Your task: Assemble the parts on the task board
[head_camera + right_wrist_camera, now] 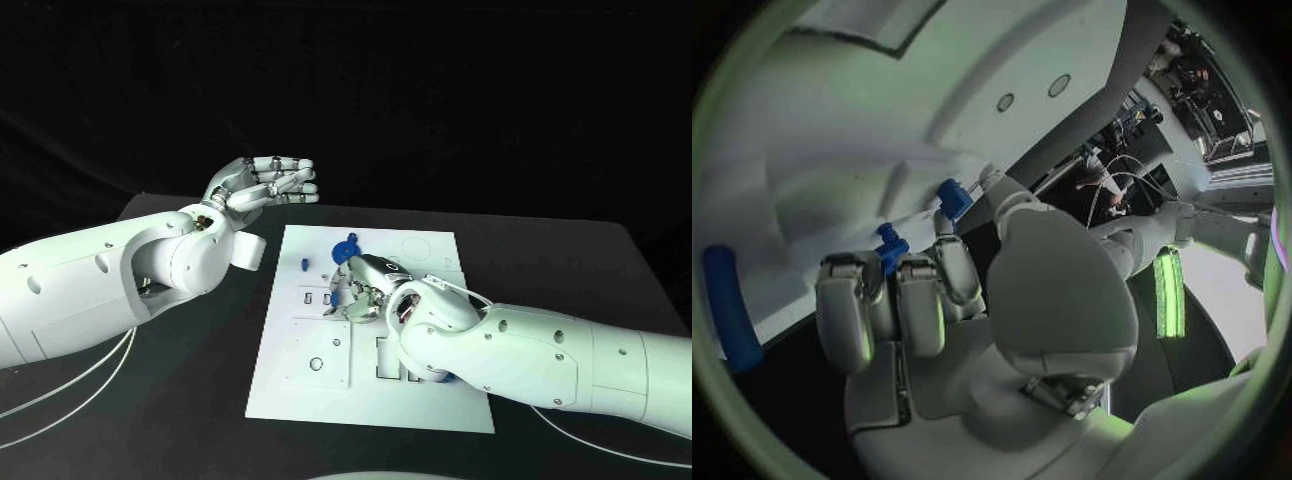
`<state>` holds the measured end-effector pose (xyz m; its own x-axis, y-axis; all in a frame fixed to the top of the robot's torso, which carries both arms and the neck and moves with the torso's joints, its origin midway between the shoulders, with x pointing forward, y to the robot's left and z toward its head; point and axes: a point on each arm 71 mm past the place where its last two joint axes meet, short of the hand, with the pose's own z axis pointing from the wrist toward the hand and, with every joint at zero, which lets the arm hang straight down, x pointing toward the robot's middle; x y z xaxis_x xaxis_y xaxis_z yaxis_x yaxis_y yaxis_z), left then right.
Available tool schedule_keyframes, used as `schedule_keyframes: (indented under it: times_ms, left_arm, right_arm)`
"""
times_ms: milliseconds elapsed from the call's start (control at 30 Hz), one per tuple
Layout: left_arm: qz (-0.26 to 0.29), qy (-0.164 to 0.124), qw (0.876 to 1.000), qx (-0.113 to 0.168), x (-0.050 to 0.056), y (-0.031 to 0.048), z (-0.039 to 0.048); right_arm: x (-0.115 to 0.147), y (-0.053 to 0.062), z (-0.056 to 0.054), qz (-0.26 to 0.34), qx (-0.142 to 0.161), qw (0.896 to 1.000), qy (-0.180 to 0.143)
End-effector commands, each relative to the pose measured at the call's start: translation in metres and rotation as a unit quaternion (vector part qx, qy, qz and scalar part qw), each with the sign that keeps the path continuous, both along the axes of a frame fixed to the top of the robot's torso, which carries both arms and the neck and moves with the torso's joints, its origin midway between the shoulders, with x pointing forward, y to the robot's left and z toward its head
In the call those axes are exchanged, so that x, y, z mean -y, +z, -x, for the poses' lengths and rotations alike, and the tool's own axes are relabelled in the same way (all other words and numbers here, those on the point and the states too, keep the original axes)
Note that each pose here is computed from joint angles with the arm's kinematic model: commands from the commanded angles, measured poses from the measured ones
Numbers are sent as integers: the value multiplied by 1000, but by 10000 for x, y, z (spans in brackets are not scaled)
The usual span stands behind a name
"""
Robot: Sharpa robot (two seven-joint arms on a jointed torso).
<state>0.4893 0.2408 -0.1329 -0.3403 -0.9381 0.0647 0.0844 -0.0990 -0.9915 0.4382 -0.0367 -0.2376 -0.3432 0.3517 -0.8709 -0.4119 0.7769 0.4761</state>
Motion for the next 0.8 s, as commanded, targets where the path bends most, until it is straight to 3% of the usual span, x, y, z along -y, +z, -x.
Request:
schedule_keyframes:
  times_ms: [33, 233, 400, 567, 800]
  left_arm:
    - [-3, -9, 1000, 2, 15, 5, 1]
    - [-74, -45, 996, -13, 36, -64, -7]
    - [-175, -93, 980, -35, 66, -173, -10]
    - [-286, -145, 944, -73, 101, -323, -9]
    - [-395, -166, 895, -122, 138, -470, -19]
  right_arm:
    - [15, 48, 12, -19, 29, 999, 2]
    - [225, 195, 36, -82, 56, 995, 2]
    - [543, 373, -18, -152, 22, 988, -21]
    - [953, 544, -83, -208, -37, 975, -69]
    - [1292, 685, -124, -230, -45, 968, -94]
